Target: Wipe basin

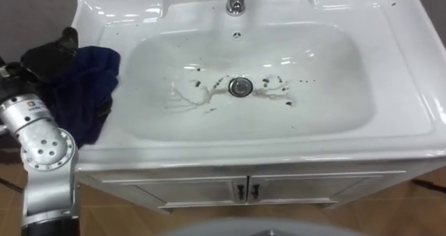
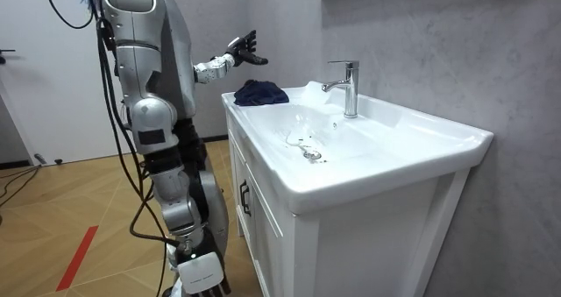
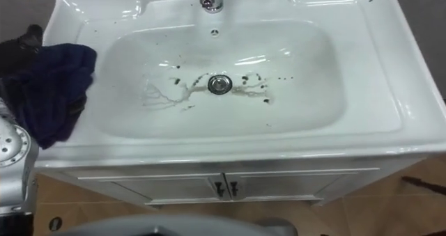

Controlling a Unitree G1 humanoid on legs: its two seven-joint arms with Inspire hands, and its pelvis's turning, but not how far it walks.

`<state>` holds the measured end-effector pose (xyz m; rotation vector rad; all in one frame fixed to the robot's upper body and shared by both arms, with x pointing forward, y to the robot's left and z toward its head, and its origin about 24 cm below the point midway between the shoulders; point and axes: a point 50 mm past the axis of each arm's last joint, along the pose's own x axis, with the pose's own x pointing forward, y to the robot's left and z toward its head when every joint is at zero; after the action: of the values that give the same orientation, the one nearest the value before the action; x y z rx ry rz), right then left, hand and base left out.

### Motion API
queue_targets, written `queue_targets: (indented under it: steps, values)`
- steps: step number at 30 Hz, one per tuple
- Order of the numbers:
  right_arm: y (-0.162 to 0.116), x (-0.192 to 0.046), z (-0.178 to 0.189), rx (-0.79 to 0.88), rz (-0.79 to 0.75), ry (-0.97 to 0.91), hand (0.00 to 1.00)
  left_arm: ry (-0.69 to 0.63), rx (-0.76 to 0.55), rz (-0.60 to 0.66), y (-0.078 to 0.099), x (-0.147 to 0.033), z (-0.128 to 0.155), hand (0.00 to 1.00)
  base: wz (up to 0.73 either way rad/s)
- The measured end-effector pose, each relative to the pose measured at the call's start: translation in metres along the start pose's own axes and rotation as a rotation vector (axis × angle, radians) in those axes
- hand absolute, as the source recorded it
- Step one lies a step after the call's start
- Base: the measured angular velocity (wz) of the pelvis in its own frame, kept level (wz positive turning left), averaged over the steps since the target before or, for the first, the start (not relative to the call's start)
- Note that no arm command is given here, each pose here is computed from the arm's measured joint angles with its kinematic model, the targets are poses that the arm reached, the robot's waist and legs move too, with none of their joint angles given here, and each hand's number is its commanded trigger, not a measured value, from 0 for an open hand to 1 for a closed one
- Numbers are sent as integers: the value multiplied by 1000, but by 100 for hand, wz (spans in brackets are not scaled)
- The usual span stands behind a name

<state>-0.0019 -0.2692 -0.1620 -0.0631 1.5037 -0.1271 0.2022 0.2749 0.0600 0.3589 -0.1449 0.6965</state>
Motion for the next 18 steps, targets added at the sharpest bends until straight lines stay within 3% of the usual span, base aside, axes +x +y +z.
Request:
queue_targets:
  steps: [5, 13, 18]
  values:
    - [2, 0, -6, 5, 0, 20, 0, 34, 24, -1, 0, 0, -9, 0, -2]
    - [9, 1, -17, 27, 16, 97, 0, 192, 237, -31, 1, -10, -50, 0, -7]
    - [10, 1, -17, 32, 28, 112, 0, 222, 315, -44, 0, -10, -58, 0, -4]
